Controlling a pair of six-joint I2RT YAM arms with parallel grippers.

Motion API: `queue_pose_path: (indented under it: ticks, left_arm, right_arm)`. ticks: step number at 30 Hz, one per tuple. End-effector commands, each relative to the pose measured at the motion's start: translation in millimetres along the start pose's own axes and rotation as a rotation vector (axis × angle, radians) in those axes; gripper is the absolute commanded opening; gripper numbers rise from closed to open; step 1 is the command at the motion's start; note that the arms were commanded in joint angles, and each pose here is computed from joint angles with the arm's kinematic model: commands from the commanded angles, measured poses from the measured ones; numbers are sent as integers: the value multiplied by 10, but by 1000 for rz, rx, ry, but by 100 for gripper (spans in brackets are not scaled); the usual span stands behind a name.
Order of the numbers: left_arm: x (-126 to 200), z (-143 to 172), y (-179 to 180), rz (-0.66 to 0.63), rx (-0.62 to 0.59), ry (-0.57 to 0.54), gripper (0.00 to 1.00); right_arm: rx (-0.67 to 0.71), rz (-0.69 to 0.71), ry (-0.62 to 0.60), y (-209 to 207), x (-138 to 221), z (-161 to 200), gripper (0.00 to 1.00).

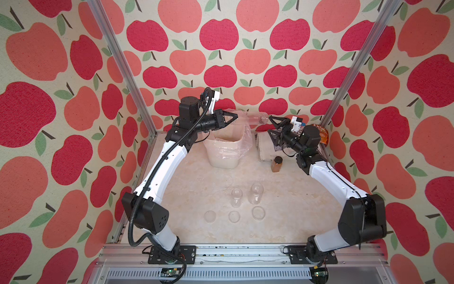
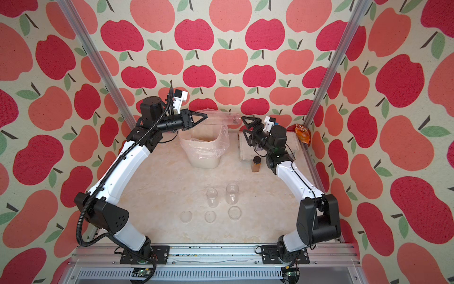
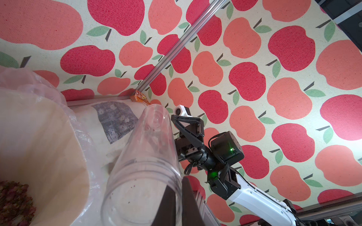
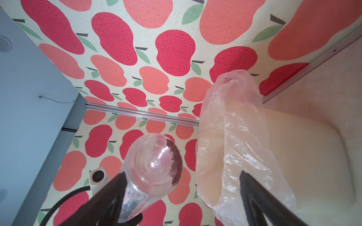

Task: Empty the moldy dried flower tea in the jars
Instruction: Adjust the jar.

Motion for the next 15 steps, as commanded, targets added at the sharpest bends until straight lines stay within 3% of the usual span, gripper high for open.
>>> queue_pose_path:
  ticks: [1,8,15]
  left_arm:
    - [-46,-16,61,33,1,2,0]
    - [-78,13,115,42,27,17,0]
    - [-88,61,141,50,49,25,0]
  right_arm:
    - [-84,-170,15,175,-92,47,93]
    - [-106,-205,30,184,-292,105,90]
    - [-102,-230,-4,201,-432,41,79]
Point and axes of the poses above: each gripper's point midway between its finger pads, its own x axis back along the fingers, its own y axis along the line the jaws close on, z = x × y, the point moved 10 cm from there along x, back along the fingers, and after that the axes turned 1 degree about x, right-handed, at the moved point
